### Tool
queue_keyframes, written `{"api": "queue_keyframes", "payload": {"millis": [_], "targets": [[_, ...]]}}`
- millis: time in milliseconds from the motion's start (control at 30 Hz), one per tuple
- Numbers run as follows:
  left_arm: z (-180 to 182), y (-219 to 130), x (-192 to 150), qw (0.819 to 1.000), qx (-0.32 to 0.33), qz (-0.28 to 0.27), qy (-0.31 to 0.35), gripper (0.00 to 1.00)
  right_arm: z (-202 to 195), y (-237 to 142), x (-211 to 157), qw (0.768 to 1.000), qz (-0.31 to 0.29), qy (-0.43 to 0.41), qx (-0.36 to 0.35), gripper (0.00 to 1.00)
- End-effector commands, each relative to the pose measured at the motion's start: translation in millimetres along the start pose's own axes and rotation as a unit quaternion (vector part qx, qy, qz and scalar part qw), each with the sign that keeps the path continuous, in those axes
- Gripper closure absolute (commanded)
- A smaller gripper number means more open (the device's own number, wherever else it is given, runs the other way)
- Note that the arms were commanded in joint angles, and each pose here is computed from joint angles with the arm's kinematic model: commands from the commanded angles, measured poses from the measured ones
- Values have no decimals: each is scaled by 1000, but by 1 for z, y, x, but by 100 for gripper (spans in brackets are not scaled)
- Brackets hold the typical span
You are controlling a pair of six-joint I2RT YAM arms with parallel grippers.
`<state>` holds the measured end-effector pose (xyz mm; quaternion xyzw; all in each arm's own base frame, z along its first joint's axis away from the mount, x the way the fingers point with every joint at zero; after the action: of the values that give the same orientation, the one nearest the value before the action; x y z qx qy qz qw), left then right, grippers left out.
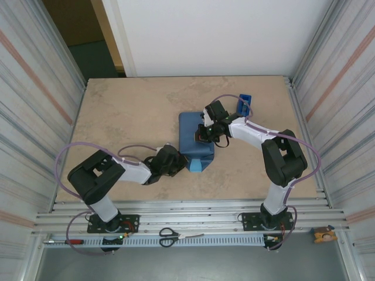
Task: Wrap the gift box in paper
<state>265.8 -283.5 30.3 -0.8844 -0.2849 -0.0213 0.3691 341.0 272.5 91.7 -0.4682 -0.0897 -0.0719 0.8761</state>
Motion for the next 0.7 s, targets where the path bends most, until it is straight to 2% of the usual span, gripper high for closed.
{"api": "queue_keyframes", "payload": {"millis": [0,333,667], "targets": [[-5,7,11,999,-1,-36,-28,100,-50,23,-46,992,79,44,-87,100],[-8,6,11,997,-1,-60,-56,100,-51,23,-49,992,82,44,-87,100],[-9,12,5,997,41,-31,-52,100,-52,24,-50,992,82,45,-88,100]]}}
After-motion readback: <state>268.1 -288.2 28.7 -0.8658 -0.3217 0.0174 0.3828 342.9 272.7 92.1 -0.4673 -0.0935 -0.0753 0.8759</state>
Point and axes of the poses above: each hand's point on the last joint's axis, 136 mm out from that joint toward the fingers, its own y axis out along the fingers, its own z axis along the line the jaws close on, x = y × z, the point moved 1 cm from there along -y, back along the fingers, and after that the axes turned 4 degrees about y, right-handed, at the moved point
